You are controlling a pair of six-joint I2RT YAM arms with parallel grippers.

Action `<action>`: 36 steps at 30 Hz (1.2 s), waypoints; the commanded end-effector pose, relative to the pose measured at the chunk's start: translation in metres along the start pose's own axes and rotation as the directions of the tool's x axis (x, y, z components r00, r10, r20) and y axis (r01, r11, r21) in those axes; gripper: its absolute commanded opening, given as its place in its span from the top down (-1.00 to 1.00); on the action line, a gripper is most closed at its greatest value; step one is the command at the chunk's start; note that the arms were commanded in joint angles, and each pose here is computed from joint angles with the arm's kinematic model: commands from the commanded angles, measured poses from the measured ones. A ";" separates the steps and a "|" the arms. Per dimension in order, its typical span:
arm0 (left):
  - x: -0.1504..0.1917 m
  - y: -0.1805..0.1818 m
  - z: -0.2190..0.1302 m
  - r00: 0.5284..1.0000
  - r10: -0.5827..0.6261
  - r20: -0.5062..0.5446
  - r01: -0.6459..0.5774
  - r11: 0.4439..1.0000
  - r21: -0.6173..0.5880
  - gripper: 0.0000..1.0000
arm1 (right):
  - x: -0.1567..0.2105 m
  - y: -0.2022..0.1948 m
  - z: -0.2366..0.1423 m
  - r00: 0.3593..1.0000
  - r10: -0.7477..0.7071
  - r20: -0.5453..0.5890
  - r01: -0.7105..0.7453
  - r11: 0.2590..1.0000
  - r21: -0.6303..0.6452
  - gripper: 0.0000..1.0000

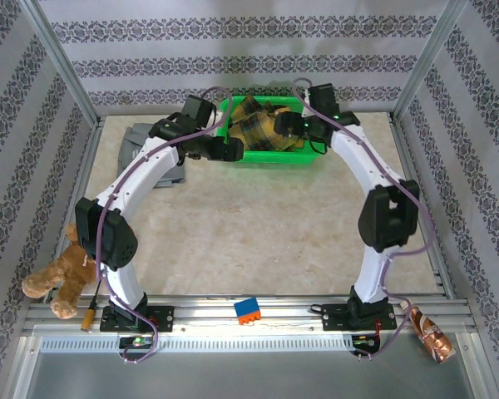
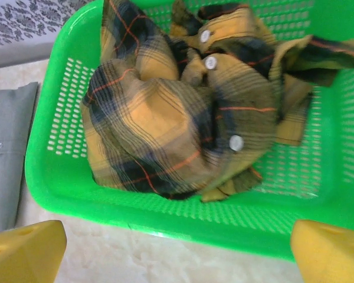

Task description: Fold and stack the long sleeve shirts

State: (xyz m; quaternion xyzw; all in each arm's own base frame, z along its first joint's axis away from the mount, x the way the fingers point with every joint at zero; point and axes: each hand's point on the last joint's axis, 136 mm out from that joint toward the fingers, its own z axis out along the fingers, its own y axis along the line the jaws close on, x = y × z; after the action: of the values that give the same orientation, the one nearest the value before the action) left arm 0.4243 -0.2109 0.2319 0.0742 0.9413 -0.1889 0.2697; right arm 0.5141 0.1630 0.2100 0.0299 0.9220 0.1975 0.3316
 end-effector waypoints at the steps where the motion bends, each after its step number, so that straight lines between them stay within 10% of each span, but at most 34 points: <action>1: 0.016 -0.001 -0.009 0.996 -0.083 -0.042 0.083 0.996 0.010 -0.99 | 0.000 0.017 0.024 0.999 0.025 -0.042 -0.027 0.999 -0.033 -0.94; 15: 0.054 -0.003 -0.007 0.976 -0.211 -0.057 0.216 0.972 0.097 -0.99 | -0.024 -0.009 0.107 0.999 0.020 0.047 -0.026 0.991 0.130 -0.69; 24: 0.064 0.017 -0.003 0.950 -0.308 -0.052 0.311 0.947 0.078 -0.99 | -0.029 -0.010 0.132 0.996 0.031 0.086 -0.045 0.985 0.169 0.11; 29: 0.065 0.035 0.000 0.924 -0.380 -0.038 0.382 0.921 0.073 -0.99 | -0.061 0.019 0.098 0.984 0.025 0.175 -0.043 0.994 0.100 1.00; 36: 0.050 0.061 0.000 0.889 -0.458 0.018 0.454 0.885 0.100 -0.99 | -0.134 0.098 -0.023 0.928 0.030 0.372 0.033 0.986 -0.161 1.00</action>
State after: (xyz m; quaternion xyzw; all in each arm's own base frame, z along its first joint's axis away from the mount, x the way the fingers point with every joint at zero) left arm 0.3830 -0.1552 0.1629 -0.1315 0.9359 -0.2624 0.1946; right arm 0.6116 0.2045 0.1811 0.0681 0.9064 0.1699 0.3808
